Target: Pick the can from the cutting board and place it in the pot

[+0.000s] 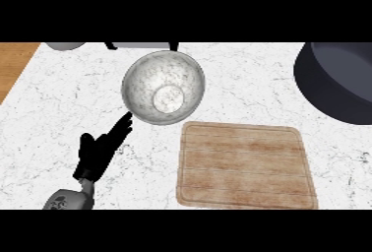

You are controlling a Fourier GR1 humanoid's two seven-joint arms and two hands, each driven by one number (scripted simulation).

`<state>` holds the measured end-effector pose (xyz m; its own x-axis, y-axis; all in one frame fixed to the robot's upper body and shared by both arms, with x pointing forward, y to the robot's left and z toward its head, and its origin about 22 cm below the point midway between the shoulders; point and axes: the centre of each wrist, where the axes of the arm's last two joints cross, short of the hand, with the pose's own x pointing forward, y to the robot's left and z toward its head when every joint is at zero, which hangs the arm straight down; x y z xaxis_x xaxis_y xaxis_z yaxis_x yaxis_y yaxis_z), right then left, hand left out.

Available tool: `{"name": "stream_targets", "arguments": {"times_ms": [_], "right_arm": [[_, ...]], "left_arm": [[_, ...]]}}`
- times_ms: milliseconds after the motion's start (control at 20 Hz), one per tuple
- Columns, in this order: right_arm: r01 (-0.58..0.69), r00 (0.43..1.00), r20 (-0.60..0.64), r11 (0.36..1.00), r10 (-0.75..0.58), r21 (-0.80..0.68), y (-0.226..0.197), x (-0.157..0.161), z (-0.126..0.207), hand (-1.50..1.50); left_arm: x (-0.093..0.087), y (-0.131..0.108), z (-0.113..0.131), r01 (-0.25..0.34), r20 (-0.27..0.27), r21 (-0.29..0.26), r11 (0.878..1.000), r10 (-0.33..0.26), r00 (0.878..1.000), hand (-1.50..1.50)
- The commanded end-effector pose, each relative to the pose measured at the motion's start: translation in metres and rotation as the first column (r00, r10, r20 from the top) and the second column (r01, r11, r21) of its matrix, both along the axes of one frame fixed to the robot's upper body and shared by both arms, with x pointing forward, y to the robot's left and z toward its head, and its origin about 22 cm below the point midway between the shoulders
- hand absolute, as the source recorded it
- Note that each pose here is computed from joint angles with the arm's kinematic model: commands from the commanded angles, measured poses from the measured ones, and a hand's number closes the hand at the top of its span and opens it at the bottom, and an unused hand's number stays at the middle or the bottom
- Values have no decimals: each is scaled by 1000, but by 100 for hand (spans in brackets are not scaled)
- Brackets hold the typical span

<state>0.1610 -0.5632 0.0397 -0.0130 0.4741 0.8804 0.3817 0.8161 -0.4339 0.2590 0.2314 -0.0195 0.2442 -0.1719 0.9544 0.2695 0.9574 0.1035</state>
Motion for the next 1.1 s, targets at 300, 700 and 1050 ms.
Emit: {"name": "stream_targets", "arguments": {"times_ms": [300, 700, 1050], "right_arm": [[5, 1000, 5, 975, -4, -221, -26, 58, 61, 150], [-22, 998, -69, 944, -1, -330, 3, 126, 109, 150], [-80, 979, -202, 906, -7, -416, 41, 179, 136, 150]], "left_arm": [[-1, 11, 7, -9, 22, 15, 1000, 9, 1000, 0], [0, -1, 7, 16, 0, 2, 1000, -16, 1000, 0], [4, -3, 13, 22, 17, 28, 999, -22, 1000, 0]]}}
